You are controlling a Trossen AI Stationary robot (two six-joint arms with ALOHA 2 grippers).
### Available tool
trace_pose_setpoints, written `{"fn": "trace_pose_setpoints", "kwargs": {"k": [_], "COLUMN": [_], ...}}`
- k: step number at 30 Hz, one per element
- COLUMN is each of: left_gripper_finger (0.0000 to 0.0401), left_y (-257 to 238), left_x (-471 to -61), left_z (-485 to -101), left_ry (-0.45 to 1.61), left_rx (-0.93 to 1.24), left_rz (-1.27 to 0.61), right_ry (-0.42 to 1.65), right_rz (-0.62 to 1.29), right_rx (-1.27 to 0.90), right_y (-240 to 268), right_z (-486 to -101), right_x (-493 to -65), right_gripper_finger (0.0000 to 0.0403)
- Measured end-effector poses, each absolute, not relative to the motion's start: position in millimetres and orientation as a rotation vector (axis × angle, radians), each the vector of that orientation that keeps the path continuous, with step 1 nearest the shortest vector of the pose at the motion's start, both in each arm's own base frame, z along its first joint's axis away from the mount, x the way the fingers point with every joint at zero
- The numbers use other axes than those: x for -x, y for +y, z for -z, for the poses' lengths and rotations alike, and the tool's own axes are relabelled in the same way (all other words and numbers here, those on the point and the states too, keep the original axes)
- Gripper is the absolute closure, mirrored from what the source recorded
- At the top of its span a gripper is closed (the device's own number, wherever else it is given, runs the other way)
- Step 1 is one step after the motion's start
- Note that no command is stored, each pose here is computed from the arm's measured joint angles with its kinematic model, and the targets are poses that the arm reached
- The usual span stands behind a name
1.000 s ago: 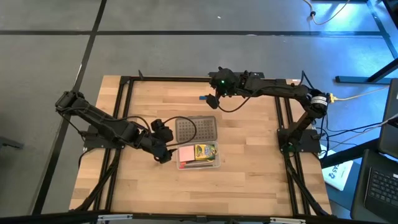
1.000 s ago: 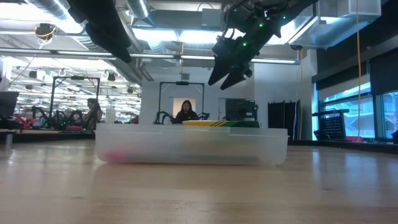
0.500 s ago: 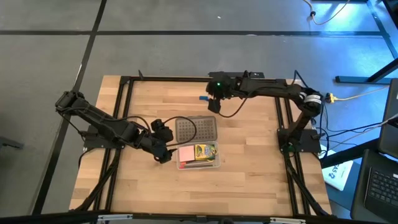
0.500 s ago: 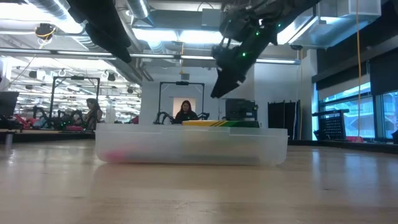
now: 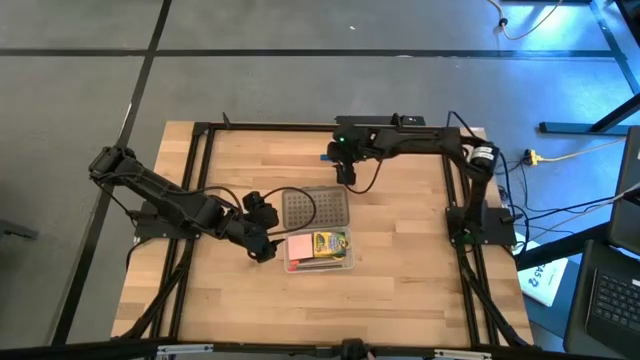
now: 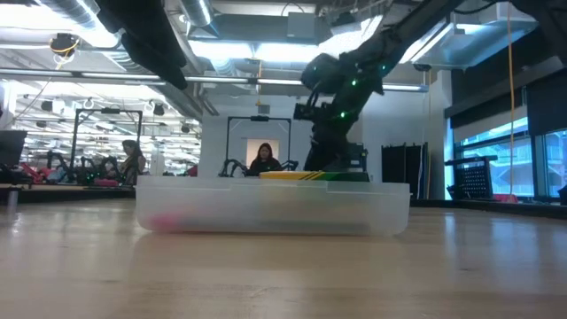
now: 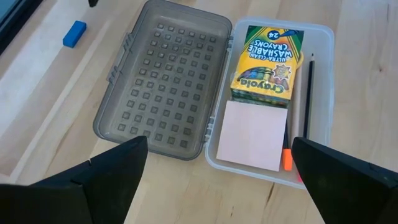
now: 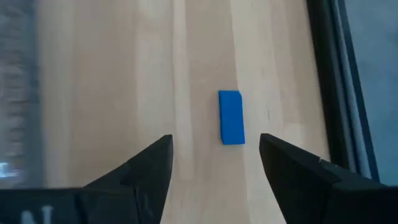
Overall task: Pack school essentials
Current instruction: Put the blue eraser into the black supply box
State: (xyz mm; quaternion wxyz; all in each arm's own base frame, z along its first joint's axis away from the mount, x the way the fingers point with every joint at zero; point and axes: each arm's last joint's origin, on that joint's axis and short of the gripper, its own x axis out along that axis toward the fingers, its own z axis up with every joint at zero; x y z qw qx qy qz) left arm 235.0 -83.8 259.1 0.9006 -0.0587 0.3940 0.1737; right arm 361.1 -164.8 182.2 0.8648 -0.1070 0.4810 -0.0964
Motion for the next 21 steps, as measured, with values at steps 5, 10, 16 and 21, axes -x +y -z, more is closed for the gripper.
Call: {"fn": "trace_pose_setpoints", "kwargs": {"k": [5, 10, 16, 21], "left_gripper_finger": [0.0007, 0.0007, 0.0007, 0.0007], "left_y": [-83.8, -83.8, -83.7, -83.1], "left_x": [-235.0, -235.0, -235.1, -235.1], "left_z": [-259.1, -259.1, -259.2, -259.4], "left_ry": [0.814, 0.814, 0.810, 0.801], "left_rx": [0.121, 0.121, 0.119, 0.110], "left_rz": [-0.361, -0.361, -0.366, -0.382], "right_ry": [1.015, 0.951, 0.936, 0.919], "right_rz": [0.207, 0.165, 0.148, 0.147], "right_rx": [0.195, 0.131, 0.091, 0.084], "right_y": [-178.6, -196.6, -210.3, -216.1], "right_z": [-168.5, -160.0, -150.2, -143.5], "right_x": [-360.2, -358.1, -354.0, -354.6], "right_gripper_finger": [0.0162, 0.0161, 0.0161, 0.0161]}}
